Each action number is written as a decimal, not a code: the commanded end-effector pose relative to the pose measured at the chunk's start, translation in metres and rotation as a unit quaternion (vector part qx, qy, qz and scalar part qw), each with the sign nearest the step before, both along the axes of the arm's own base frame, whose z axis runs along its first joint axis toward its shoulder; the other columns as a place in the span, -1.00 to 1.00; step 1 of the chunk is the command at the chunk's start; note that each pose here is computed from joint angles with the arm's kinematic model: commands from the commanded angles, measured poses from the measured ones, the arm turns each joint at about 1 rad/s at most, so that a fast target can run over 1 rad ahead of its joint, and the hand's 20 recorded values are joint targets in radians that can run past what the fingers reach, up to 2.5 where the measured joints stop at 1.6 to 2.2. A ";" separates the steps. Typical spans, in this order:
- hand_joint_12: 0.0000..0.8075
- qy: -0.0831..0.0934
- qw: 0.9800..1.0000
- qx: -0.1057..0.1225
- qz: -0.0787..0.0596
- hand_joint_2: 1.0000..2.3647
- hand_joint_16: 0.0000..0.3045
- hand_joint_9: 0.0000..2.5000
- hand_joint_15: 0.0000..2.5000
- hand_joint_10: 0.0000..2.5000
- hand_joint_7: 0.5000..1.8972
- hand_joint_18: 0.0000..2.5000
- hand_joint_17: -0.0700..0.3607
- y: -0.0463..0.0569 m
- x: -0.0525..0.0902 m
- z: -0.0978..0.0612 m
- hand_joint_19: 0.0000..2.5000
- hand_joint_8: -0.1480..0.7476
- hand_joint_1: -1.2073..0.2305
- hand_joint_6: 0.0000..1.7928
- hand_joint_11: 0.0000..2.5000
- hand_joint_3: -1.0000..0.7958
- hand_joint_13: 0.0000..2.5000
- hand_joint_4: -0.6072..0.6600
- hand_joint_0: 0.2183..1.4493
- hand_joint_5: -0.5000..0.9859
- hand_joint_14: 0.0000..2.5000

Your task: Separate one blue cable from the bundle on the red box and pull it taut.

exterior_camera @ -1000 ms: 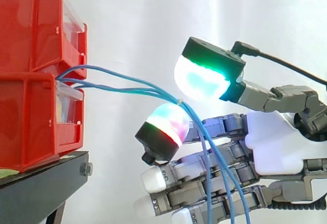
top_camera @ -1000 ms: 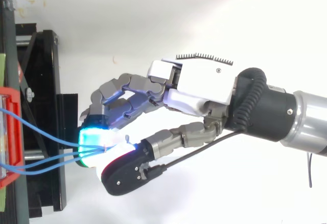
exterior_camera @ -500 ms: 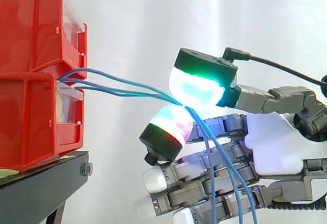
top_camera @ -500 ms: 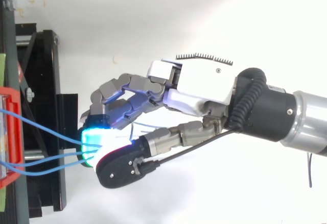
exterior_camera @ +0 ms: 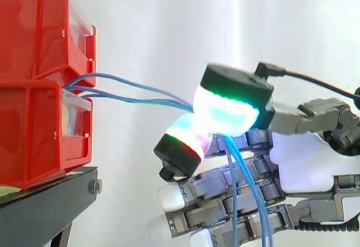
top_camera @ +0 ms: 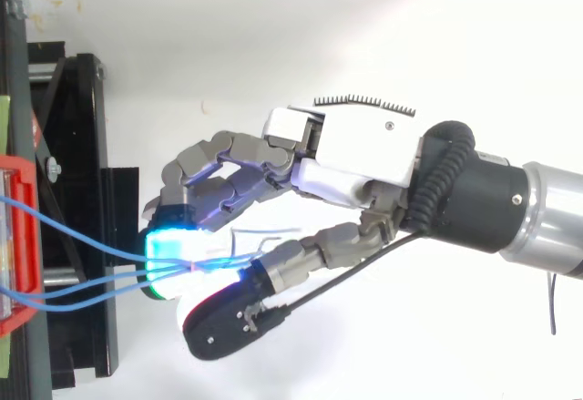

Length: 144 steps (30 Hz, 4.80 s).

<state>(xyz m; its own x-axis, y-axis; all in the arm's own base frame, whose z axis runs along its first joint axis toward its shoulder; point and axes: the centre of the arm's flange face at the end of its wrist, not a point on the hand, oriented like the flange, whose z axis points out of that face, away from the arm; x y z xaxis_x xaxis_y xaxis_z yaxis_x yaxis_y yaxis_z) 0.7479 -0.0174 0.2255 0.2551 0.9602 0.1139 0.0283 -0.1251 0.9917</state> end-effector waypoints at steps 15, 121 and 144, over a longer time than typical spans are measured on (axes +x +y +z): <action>-0.23 -0.002 1.000 0.001 0.000 -1.00 -0.72 -0.35 -0.81 -0.99 -0.11 -0.53 -0.23 0.000 0.001 0.001 -0.68 0.02 -0.25 -0.06 -0.67 -0.44 -0.56 0.09 -0.46 -0.50 -0.99; -0.25 0.001 1.000 0.003 -0.002 -0.97 -0.75 -0.38 -0.77 -0.99 -0.35 -0.43 -0.28 -0.002 -0.002 0.010 -0.69 -0.09 -0.61 0.00 -0.60 -0.14 -0.47 -0.27 -0.15 -0.60 -0.99; -0.08 0.006 1.000 0.002 -0.003 -1.00 -0.66 -0.30 -0.73 -0.99 -0.33 -0.37 -0.14 -0.005 -0.003 0.009 -0.65 0.10 -0.10 -0.03 -0.60 -0.44 -0.42 0.09 -0.67 -0.54 -0.99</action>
